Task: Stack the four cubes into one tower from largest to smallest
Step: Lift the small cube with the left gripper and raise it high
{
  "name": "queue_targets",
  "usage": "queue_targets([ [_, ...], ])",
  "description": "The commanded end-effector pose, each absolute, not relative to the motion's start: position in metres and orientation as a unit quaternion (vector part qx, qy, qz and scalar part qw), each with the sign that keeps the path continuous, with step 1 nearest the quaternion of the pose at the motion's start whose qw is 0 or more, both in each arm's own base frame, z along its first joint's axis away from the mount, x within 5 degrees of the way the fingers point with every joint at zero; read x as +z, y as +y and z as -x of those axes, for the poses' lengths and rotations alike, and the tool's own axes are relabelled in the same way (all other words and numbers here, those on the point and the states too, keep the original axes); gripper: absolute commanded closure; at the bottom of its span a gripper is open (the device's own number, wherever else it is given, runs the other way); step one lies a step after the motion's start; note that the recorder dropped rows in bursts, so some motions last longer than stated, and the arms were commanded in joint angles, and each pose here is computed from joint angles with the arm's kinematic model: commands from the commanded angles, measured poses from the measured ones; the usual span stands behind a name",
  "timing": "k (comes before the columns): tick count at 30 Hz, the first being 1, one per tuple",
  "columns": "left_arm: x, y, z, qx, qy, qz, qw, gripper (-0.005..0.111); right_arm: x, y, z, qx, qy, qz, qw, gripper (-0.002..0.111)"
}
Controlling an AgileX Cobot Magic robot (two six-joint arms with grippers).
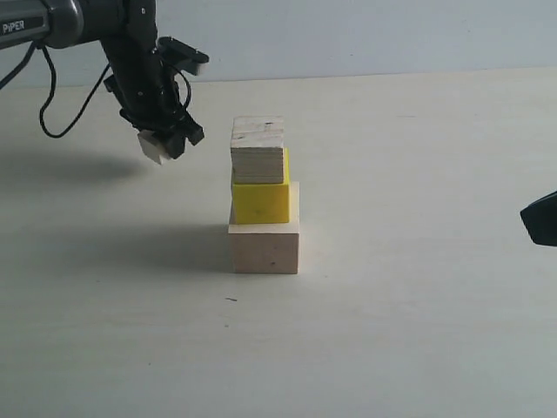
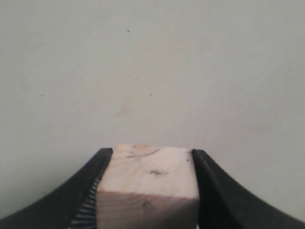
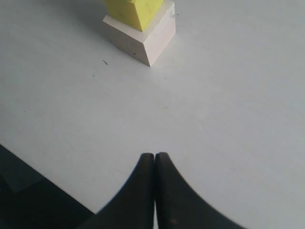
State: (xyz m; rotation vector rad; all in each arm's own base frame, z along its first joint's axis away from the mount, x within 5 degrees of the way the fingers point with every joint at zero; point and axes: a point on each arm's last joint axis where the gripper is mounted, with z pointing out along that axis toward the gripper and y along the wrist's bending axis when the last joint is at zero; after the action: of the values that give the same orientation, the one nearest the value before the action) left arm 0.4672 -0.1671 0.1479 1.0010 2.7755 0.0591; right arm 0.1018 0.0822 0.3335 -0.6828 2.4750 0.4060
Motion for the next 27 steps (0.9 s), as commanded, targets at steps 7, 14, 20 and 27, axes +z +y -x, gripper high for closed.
queue_targets([
  [7, 0.204, -0.161, -0.459, -0.05, 0.939, -0.315, 0.128, 0.107, 0.334, 0.082, -0.102, 0.151, 0.915, 0.255, 0.273, 0.108],
  [14, 0.249, -0.125, -0.449, -0.225, 0.897, -0.316, 0.209, 0.107, 0.334, 0.082, -0.102, 0.151, 0.915, 0.255, 0.274, 0.108],
  [20, 0.276, -0.086, -0.416, -0.384, 0.787, -0.331, 0.35, 0.107, 0.336, 0.084, -0.104, 0.156, 0.91, 0.252, 0.289, 0.108],
  [27, 0.278, -0.092, -0.378, -0.437, 0.663, -0.391, 0.464, 0.107, 0.337, 0.085, -0.106, 0.161, 0.905, 0.25, 0.305, 0.108],
])
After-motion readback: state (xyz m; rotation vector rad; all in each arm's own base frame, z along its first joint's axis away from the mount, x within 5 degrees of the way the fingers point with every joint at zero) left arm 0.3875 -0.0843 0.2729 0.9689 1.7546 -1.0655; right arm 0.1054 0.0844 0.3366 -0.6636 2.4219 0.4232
